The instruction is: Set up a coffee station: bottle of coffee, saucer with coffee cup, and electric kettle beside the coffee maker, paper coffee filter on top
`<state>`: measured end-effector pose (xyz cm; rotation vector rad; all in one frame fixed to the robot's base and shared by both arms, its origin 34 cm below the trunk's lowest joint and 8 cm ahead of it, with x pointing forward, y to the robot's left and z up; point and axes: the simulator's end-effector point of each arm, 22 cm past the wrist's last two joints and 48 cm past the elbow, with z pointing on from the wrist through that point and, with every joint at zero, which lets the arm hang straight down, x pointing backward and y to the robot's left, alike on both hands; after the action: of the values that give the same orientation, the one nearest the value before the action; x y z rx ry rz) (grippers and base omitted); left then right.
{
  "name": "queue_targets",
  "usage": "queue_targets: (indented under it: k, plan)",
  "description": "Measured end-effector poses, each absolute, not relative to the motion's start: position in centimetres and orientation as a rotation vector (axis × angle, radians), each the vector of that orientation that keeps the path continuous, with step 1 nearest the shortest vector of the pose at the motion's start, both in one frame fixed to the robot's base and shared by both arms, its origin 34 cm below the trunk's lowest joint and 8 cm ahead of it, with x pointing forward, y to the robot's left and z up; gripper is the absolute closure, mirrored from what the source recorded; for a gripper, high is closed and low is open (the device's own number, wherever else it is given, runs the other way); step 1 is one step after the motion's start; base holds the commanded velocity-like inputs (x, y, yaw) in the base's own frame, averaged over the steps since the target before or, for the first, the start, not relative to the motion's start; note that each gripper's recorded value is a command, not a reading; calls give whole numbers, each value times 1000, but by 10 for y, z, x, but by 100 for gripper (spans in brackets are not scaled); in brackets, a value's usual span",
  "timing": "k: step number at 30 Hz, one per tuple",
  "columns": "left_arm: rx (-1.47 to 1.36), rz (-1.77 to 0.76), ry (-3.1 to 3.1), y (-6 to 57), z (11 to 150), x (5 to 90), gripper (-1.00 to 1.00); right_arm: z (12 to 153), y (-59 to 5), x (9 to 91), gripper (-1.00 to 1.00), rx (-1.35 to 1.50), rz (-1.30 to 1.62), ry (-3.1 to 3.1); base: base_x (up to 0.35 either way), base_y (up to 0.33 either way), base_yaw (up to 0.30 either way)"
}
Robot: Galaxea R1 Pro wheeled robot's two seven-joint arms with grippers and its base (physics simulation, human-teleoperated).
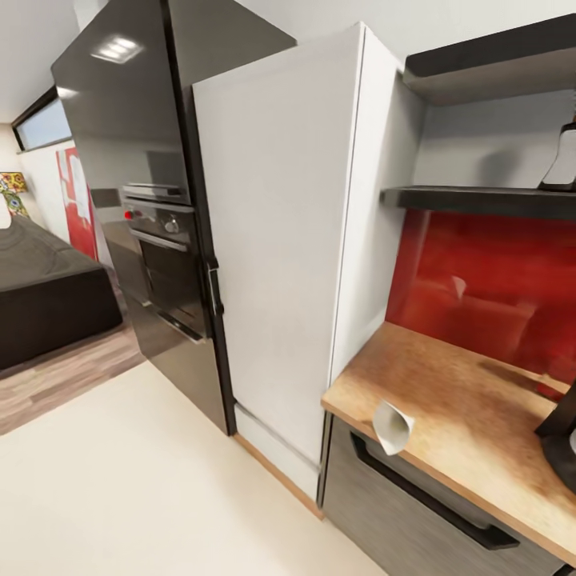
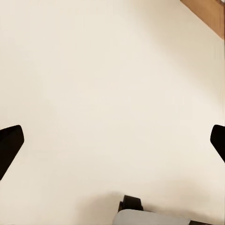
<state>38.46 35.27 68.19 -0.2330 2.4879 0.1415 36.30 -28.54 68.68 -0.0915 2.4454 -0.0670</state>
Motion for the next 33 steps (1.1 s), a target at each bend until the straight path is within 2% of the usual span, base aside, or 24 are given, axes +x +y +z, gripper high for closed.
queue_targets:
  k: [33]
  plan:
    - [-233, 142, 2488, 353, 682, 385, -100, 687, -285, 363, -100, -91, -67, 2445, 284, 230, -263]
